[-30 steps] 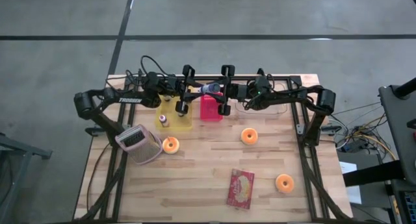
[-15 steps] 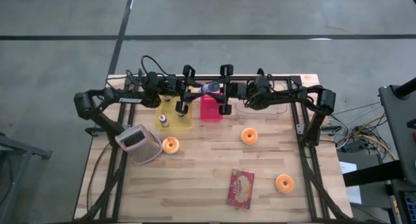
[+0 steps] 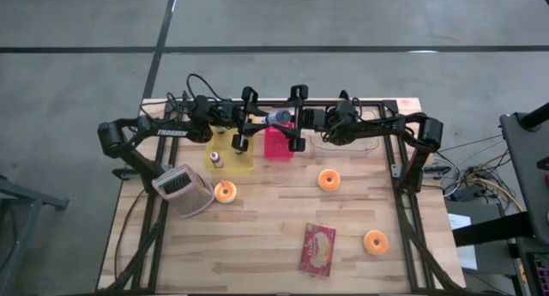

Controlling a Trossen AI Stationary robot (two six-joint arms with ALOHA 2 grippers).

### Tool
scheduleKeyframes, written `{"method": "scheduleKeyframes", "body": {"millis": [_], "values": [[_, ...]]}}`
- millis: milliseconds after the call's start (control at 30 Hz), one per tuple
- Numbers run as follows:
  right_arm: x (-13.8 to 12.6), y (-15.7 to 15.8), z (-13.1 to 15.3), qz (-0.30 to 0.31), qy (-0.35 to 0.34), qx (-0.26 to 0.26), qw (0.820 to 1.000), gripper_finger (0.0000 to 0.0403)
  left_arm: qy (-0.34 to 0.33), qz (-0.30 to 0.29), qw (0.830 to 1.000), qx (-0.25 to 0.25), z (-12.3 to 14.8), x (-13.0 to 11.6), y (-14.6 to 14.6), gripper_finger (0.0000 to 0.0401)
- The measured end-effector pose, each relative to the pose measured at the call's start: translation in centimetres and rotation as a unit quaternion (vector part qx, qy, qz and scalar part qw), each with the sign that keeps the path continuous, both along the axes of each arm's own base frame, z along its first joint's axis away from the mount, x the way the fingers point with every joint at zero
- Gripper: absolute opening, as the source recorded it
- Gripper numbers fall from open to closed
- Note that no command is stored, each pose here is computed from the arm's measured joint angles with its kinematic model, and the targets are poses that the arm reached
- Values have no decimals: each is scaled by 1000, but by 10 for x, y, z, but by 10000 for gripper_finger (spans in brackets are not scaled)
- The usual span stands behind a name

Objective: Pick & Place Food Item
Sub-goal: Put the purple food coloring bottle into the yellow bin

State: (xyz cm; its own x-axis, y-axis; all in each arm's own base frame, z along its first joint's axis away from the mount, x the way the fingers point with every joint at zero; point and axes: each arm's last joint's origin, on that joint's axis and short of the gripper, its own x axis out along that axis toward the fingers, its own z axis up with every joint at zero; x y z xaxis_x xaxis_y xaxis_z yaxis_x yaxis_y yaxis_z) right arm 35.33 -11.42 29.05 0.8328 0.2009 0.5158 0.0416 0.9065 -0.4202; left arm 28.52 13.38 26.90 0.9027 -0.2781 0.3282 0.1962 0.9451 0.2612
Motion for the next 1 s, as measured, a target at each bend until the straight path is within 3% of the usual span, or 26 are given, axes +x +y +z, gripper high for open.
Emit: {"method": "scheduleKeyframes", "body": {"millis": [600,1000], "values": [[0,0,0,0,0,0,1000,301,-1,1,1000,0,0,0,0,121],[0,0,0,9,3,14,1000,312,12,11,1000,-7,-2,-2,7,121]]}}
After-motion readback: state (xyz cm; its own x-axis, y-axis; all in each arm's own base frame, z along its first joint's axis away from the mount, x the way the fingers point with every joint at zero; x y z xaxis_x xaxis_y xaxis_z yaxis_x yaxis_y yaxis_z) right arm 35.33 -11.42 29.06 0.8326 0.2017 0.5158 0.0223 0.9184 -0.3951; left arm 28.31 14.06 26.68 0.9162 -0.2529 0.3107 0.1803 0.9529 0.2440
